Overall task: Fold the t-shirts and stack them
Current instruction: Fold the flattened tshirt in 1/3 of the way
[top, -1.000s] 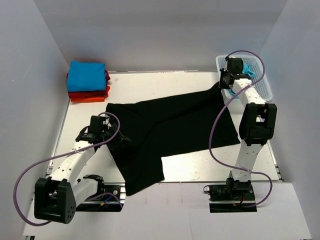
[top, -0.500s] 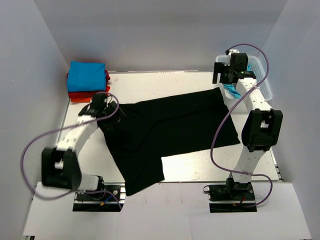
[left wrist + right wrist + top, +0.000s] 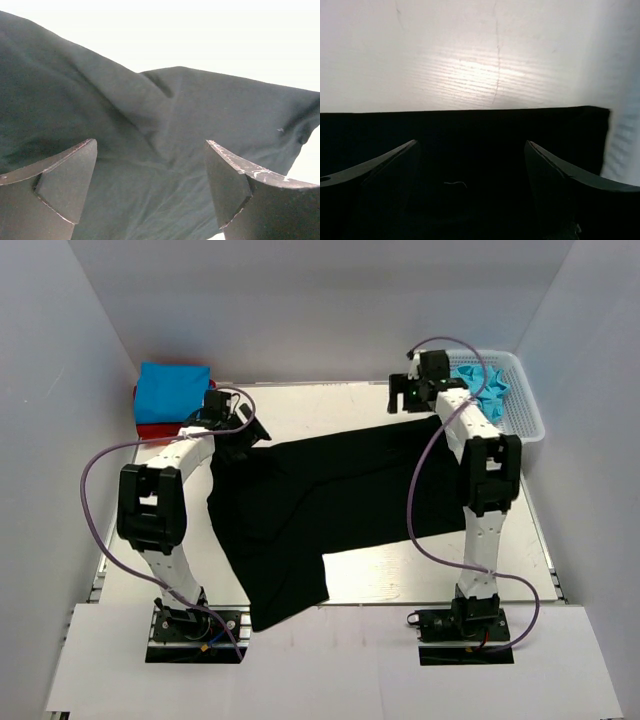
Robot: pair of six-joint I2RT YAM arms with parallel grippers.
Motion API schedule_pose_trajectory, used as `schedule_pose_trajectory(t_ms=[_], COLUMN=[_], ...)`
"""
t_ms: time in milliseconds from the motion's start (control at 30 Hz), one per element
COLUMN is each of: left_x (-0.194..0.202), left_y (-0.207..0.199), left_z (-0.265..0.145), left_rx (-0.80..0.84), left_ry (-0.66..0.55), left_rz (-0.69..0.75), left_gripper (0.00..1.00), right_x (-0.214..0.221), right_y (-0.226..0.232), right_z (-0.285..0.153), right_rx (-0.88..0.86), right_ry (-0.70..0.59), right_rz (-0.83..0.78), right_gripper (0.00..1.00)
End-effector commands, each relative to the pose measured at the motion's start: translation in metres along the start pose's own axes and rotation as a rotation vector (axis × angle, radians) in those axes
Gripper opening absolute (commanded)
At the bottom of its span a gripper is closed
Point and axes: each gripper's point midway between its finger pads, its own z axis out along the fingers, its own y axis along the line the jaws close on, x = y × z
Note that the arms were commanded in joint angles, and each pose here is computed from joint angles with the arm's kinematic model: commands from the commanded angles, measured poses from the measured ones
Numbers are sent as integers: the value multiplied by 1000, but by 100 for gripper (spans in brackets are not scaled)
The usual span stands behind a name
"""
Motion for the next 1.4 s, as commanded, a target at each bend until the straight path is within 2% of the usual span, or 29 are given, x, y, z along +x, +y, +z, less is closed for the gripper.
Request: schedule_pose_trajectory(t_ms=[0, 167, 233, 400, 533, 667, 800, 867, 900, 967, 1000, 1067, 1167, 1367], left_x=[-5, 9, 13, 22, 29, 27, -9, -21, -38, -36, -53, -60, -78, -112], left_y=[-22, -1, 16, 78, 123, 146, 136, 133, 120, 115, 100, 81, 66, 43], left_z=[5, 42, 50, 45, 39, 40, 54, 62, 67, 85, 89, 98, 92, 44], left_rx=[97, 81, 18, -262, -378, -409, -368, -345, -307, -258, -208, -140, -105, -117], left_ry=[-2, 72, 99, 113, 144, 160, 92, 98, 73, 126, 103, 116, 82, -21], left_rz=[31, -6, -37, -73, -158, -183, -128, -97, -79, -50, -17, 6, 41, 101], left_gripper=[96, 96, 95, 95, 95, 95, 96, 98, 98, 99, 99, 99, 99, 99], right_x=[13, 36, 46, 65, 86, 94, 89, 79, 75, 68, 61, 50, 33, -22], right_y=[9, 4, -5, -30, -68, -83, -89, -92, -93, -87, -85, -74, -59, -44], right_z=[17, 41, 46, 46, 44, 46, 49, 51, 50, 52, 50, 50, 47, 20], right_rx=[-50, -23, 12, 145, 280, 275, 295, 301, 301, 274, 265, 204, 146, 136], right_ry=[56, 125, 148, 195, 257, 272, 261, 239, 227, 207, 190, 163, 120, -15], right_rz=[54, 102, 138, 162, 245, 294, 287, 264, 262, 248, 243, 222, 179, 94], right_gripper=[90, 90, 90, 90, 90, 90, 90, 90, 90, 90, 90, 90, 90, 90])
